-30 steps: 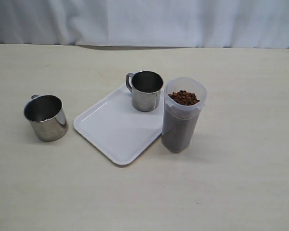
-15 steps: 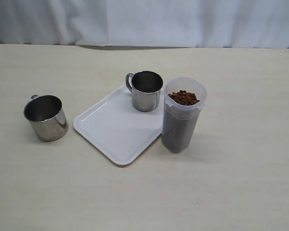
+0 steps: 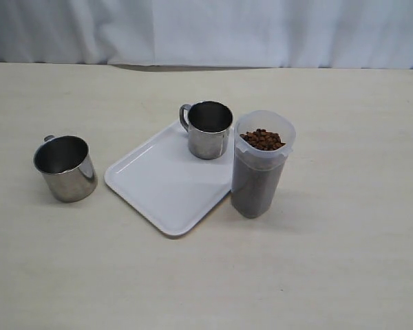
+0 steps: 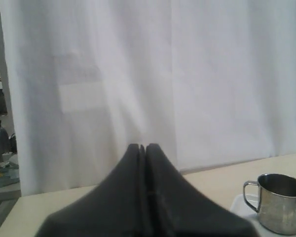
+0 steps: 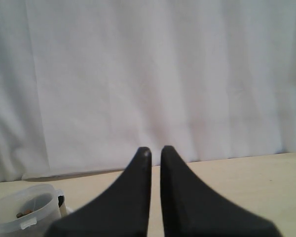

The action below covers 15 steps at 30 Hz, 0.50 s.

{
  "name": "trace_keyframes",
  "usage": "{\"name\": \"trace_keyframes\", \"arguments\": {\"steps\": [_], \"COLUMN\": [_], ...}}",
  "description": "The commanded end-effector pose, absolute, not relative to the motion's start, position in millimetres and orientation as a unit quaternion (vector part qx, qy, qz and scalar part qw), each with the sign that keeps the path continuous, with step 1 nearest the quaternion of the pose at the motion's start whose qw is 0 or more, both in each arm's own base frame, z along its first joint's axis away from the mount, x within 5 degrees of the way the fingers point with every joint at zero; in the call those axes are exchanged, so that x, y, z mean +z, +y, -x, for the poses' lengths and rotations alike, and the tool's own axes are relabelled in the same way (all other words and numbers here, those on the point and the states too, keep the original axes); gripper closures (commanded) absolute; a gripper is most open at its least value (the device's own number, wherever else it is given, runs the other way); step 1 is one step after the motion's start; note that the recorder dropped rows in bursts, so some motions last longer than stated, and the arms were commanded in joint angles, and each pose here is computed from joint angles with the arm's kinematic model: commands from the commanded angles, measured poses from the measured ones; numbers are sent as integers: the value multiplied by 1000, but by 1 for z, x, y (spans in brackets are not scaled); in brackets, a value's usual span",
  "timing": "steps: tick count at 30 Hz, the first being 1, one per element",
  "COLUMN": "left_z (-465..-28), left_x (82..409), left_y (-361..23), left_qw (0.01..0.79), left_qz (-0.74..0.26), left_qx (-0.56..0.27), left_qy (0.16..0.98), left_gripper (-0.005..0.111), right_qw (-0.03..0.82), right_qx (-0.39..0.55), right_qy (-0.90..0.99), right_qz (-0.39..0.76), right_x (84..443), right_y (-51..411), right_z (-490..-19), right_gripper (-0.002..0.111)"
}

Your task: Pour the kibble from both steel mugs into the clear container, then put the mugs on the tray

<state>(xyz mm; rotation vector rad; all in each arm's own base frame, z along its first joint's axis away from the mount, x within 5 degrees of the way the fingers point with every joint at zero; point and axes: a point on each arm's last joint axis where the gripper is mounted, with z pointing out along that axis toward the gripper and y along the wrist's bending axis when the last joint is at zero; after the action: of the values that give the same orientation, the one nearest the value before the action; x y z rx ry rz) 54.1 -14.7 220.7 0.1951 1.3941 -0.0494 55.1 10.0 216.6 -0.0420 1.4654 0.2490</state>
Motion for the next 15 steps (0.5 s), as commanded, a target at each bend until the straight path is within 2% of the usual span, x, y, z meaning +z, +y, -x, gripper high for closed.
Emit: {"name": "trace_keyframes", "arguments": {"steps": [1, 7, 15], "left_z": [-64, -88, -109], "left_x": [211, 189, 165], "left_y": [-7, -10, -17], "left_qw": [720, 610, 501], "left_qz": [-47, -57, -92], "left_qx": [-10, -24, -56], "left_qy": [693, 790, 859], "left_gripper": [107, 107, 107], "right_qw": [735, 735, 735], "right_qx": [110, 110, 110], "right_qy": [669, 669, 669], "right_qz": [23, 23, 23], "right_x": [215, 215, 215], "right_y": [10, 10, 10], "right_z": [-55, -55, -55], "right_gripper": [103, 103, 103]}}
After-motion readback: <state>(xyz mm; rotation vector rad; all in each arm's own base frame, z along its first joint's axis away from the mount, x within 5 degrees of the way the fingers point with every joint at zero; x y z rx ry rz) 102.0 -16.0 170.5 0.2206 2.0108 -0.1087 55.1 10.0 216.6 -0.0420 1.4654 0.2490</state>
